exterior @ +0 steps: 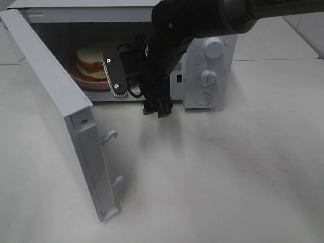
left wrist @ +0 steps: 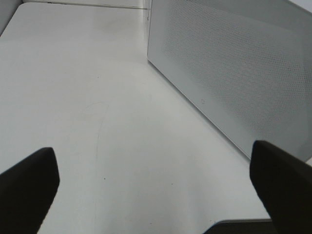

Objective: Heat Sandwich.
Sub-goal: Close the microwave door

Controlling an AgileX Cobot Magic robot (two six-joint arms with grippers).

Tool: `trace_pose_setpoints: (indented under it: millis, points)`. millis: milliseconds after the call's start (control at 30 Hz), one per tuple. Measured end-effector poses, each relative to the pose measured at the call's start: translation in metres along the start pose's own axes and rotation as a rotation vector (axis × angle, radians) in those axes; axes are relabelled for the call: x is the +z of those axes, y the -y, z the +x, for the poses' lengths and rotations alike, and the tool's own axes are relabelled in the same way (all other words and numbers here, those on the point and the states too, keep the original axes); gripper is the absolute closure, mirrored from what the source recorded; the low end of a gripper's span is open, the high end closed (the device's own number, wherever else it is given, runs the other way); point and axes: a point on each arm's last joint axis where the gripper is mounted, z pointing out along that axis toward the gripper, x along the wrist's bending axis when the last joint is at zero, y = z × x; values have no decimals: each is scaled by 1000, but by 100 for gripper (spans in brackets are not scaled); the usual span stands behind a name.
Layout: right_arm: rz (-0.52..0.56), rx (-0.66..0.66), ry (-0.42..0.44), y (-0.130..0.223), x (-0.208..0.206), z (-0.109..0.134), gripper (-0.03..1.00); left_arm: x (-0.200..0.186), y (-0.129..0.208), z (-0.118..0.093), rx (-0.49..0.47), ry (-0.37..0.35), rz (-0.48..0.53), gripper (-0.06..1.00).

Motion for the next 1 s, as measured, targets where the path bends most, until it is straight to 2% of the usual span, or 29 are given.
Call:
trace_pose_setpoints:
  millis: [667,933,1000]
  points:
    - [-6,84,3,22,-72,55,18,0,0,0,0,0,0,-5]
    - [-6,202,1,32,-96,80,20,0,0,0,0,0,0,-5]
    - [-7,274,4,36,-106,90,20,0,0,0,0,0,0,-5]
